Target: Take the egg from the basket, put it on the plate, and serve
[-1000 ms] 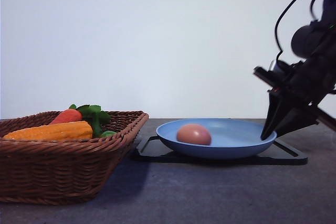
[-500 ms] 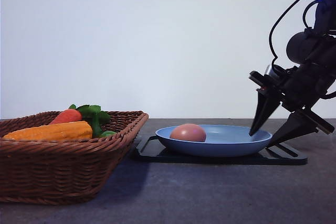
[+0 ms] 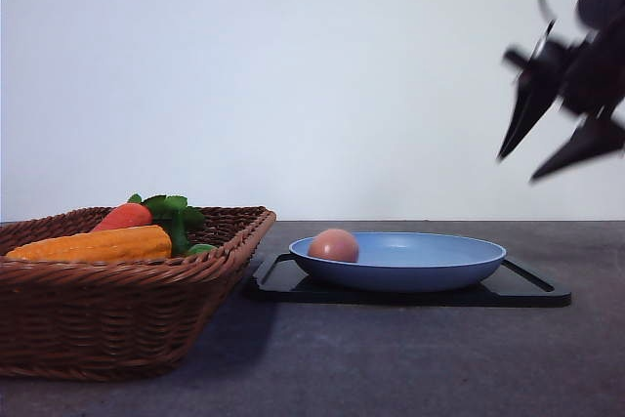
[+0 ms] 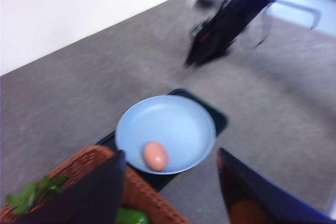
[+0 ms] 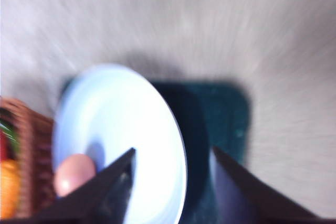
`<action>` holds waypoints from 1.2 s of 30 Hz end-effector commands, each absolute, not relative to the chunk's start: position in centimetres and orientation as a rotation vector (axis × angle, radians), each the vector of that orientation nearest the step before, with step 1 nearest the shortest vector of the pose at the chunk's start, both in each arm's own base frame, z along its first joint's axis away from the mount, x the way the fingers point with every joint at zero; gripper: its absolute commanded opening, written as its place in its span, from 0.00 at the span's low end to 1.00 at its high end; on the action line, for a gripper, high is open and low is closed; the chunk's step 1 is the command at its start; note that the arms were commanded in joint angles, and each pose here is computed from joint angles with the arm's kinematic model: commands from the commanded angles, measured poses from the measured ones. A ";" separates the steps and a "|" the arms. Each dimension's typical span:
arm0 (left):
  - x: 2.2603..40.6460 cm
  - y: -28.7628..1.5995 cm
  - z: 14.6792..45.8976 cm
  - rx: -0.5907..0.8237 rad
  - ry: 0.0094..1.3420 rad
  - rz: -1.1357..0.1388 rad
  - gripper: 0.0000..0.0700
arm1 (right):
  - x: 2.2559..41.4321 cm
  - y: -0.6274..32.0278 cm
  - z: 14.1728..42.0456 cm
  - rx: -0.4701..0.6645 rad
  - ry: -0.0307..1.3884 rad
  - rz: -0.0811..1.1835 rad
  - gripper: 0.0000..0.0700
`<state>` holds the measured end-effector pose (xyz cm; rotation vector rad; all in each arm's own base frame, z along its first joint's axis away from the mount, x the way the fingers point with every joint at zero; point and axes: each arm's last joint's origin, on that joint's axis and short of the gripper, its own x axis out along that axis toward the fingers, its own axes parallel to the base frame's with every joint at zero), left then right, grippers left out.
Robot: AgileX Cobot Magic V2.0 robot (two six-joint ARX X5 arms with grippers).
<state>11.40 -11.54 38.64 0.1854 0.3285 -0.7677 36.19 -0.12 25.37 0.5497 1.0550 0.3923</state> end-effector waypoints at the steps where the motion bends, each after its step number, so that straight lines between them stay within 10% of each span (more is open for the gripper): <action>1: 12.1 -12.2 38.8 0.205 0.329 -0.723 0.29 | 35.7 -0.5 26.7 0.512 1.032 0.410 0.14; 5: 14.7 -13.6 37.1 0.307 0.408 -0.594 0.00 | 32.9 -0.7 29.4 0.426 1.022 0.384 0.00; 19: 22.6 -9.8 30.6 0.215 0.792 -0.251 0.00 | 22.6 4.5 30.6 0.086 0.901 0.290 0.00; 36: 13.0 -6.1 26.1 -0.082 0.348 -0.335 0.00 | 15.7 6.4 22.6 0.051 0.407 0.488 0.00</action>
